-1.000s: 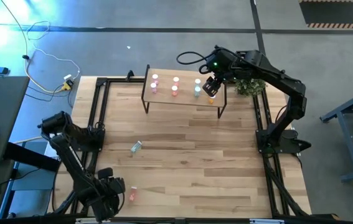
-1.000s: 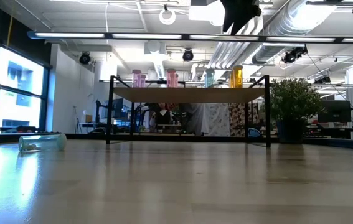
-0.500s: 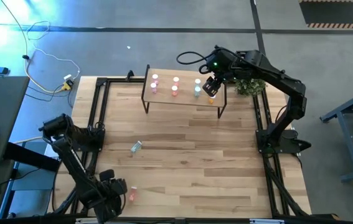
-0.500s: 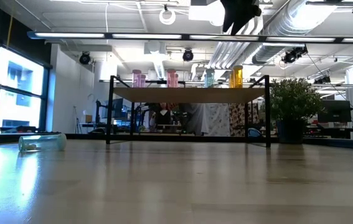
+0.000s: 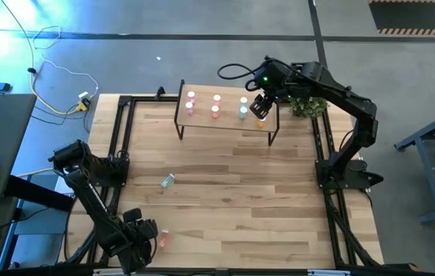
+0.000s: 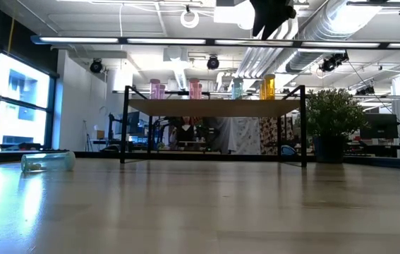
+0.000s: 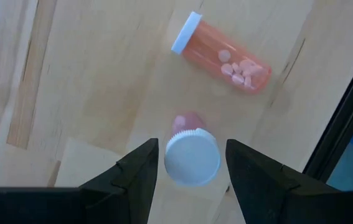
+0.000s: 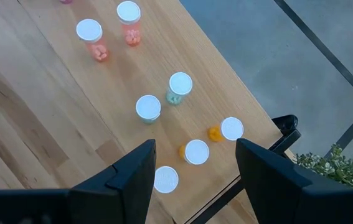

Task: Pick and place medicine bottles onto shelf by color
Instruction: Put the violet pill bottle aligned with the other violet pill bottles on the shelf

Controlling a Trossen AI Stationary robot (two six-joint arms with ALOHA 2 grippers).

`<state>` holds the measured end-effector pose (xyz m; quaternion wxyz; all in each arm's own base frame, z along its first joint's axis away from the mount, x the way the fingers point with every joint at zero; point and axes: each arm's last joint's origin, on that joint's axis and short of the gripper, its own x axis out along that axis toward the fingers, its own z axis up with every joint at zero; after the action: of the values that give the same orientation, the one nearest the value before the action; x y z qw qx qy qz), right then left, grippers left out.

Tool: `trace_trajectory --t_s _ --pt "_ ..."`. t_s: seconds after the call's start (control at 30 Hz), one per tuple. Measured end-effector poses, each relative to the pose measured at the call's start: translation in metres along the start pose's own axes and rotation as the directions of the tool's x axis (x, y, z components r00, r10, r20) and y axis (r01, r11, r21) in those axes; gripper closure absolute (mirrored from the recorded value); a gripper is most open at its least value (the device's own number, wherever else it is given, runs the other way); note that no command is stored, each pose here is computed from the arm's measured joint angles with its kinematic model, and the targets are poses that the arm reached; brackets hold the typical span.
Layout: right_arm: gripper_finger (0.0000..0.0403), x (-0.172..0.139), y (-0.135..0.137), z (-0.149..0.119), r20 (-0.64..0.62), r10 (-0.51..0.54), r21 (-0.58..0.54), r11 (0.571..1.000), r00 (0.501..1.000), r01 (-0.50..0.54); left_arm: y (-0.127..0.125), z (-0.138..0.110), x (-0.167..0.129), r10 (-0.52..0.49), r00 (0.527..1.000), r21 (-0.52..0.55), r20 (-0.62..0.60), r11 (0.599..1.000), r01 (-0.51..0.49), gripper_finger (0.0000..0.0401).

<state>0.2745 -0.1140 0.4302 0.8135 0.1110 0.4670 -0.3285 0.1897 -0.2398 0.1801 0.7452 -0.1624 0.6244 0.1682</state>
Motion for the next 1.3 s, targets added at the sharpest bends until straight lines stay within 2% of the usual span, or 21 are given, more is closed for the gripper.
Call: trace_trajectory --t_s 0.43,0.83,1.07,1.3 --pt "0.0190 0.000 0.000 0.000 0.000 0.000 0.000 1.000 1.000 0.000 0.000 0.001 0.000 -0.002 1.000 -0.001 0.020 1.000 0.002 0.0285" --pt "0.0190 0.000 0.000 0.000 0.000 0.000 -0.001 1.000 1.000 0.000 -0.001 0.006 -0.001 -0.025 1.000 -0.022 -0.008 0.999 0.025 0.0286" --pt "0.0190 0.000 0.000 0.000 0.000 0.000 -0.018 1.000 1.000 0.000 0.011 0.031 -0.019 -0.087 0.996 -0.055 0.023 0.995 0.088 0.0285" --pt "0.0190 0.000 0.000 0.000 -0.001 0.000 -0.019 1.000 1.000 0.000 0.038 0.069 -0.047 -0.153 0.983 -0.056 0.103 0.986 0.160 0.0284"
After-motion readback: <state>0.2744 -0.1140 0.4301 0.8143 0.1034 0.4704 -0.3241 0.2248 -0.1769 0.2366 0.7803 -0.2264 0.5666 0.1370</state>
